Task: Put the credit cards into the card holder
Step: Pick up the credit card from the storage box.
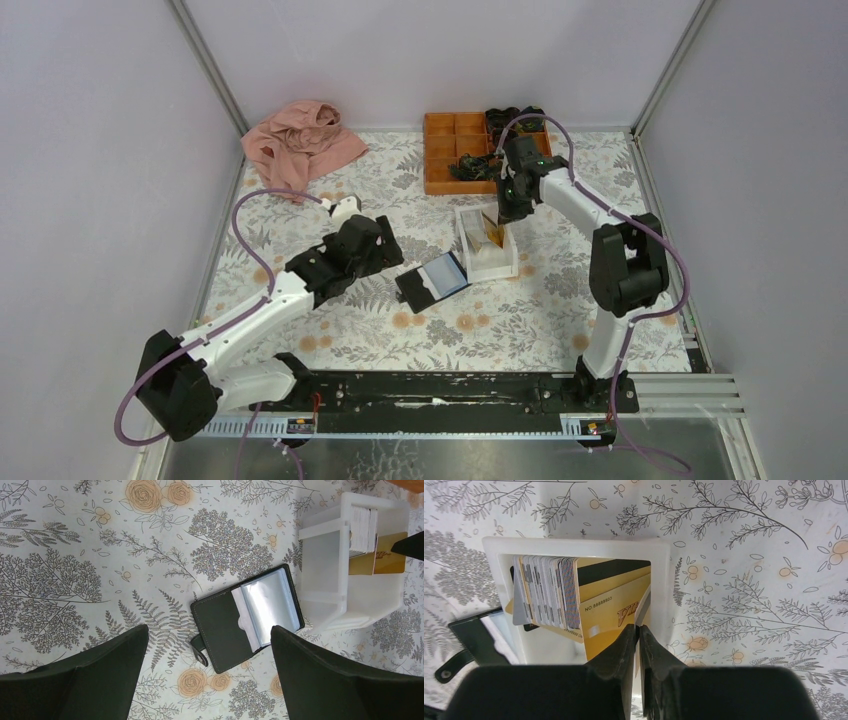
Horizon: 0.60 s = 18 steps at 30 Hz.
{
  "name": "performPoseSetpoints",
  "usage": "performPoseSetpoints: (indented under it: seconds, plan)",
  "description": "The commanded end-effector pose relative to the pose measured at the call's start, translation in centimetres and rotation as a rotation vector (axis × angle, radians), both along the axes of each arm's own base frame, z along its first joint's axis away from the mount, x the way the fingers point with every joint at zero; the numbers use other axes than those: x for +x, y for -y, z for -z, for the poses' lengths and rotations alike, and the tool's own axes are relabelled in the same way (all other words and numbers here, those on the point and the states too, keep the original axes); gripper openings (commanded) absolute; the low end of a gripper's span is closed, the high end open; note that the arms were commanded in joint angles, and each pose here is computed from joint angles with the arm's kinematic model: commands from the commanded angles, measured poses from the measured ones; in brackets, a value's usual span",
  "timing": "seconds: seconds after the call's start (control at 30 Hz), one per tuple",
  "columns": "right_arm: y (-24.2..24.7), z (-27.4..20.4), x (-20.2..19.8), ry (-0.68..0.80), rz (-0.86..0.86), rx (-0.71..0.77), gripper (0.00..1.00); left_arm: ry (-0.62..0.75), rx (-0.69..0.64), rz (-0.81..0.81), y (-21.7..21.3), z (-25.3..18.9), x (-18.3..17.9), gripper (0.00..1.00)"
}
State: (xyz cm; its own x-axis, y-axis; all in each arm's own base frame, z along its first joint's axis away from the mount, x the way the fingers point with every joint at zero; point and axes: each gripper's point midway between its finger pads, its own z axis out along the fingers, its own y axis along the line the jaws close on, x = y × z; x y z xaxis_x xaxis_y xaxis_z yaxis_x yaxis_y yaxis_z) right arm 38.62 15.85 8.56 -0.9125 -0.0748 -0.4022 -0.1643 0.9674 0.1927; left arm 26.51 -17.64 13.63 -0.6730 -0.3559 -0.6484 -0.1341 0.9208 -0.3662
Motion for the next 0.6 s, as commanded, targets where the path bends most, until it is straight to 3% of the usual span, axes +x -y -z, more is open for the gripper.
performPoseSetpoints:
  seconds: [0.0,0.17,0.27,0.33,0.57]
  plan:
    - [1.2,0.8,-0.2,-0.006,-0.023,-0.15,0.14,0.058,-0.044,0.005,1.2,-1.8,1.1,1.0]
    - [1.3,1.7,-0.5,-0.02,-0.035,-0.208,0.13,0.054,-0.049,0.002,1.2,-1.6,1.1,1.0]
    - [1.7,1.8,-0.4,-0.017,-0.035,-0.257,0.01,0.048,-0.05,0.003,1.2,-1.4,1.0,1.0]
    - [1.9,1.5,-0.3,-0.008,-0.032,-0.278,0.0,0.045,-0.056,0.003,1.3,-1.4,0.9,1.0]
    - [2.0,-3.4,0.9,0.112,0.009,-0.259,0.0,0.043,-0.109,-0.008,1.5,-1.6,0.5,1.0]
